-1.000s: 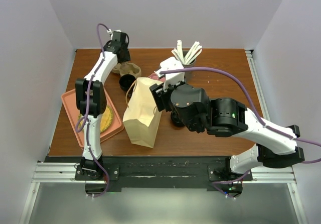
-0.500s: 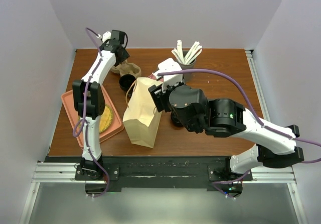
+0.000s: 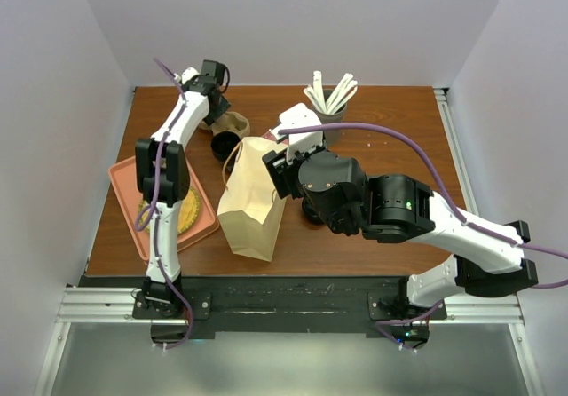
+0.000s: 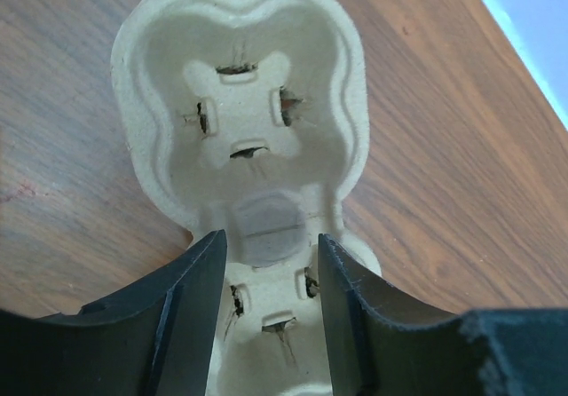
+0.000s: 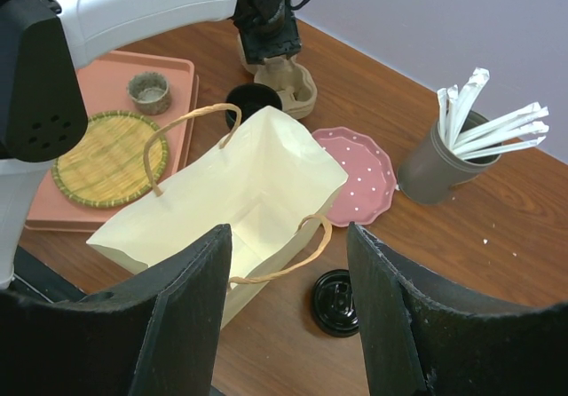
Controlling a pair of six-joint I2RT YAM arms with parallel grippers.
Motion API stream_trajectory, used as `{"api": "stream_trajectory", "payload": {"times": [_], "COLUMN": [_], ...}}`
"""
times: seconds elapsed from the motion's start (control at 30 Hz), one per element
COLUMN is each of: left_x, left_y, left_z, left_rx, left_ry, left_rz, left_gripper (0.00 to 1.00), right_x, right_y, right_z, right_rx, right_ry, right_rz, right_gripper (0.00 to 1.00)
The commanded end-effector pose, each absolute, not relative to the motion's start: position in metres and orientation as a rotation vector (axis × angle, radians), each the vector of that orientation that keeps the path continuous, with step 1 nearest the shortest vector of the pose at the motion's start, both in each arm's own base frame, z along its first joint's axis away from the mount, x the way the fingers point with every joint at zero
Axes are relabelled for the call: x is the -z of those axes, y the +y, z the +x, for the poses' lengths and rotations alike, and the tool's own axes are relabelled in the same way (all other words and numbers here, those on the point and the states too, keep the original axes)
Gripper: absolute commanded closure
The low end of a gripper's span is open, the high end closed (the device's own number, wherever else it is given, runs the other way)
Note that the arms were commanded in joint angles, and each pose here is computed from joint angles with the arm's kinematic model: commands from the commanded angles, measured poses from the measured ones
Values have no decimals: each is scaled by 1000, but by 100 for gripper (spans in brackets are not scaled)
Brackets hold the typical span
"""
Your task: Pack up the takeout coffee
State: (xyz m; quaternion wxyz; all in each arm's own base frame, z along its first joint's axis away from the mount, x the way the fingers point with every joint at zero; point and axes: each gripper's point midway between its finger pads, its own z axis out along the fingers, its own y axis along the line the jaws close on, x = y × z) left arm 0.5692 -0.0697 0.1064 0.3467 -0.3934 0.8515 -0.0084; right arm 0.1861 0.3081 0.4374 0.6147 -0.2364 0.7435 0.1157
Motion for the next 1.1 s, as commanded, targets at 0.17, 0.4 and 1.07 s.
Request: {"api": "stream_trajectory", "payload": {"times": [0.17, 0.4, 1.07], "left_x": [-104, -87, -85], "left_y": [-61, -62, -47], "left_z": [577, 574, 554], "left_rx": [-5, -20, -177], "left_ry": [2145, 2171, 2215], "left_rz": [-1107, -1136, -1158], "left_gripper": [49, 47, 60], "right_x": [-452, -452, -451], "right_y": [295, 296, 291], "right_z": [189, 189, 186], "right_rx": [-269, -268, -284], "right_ry": [1690, 1689, 1683], "right_rz": [-484, -485, -508], "right_gripper": [42, 42, 42]}}
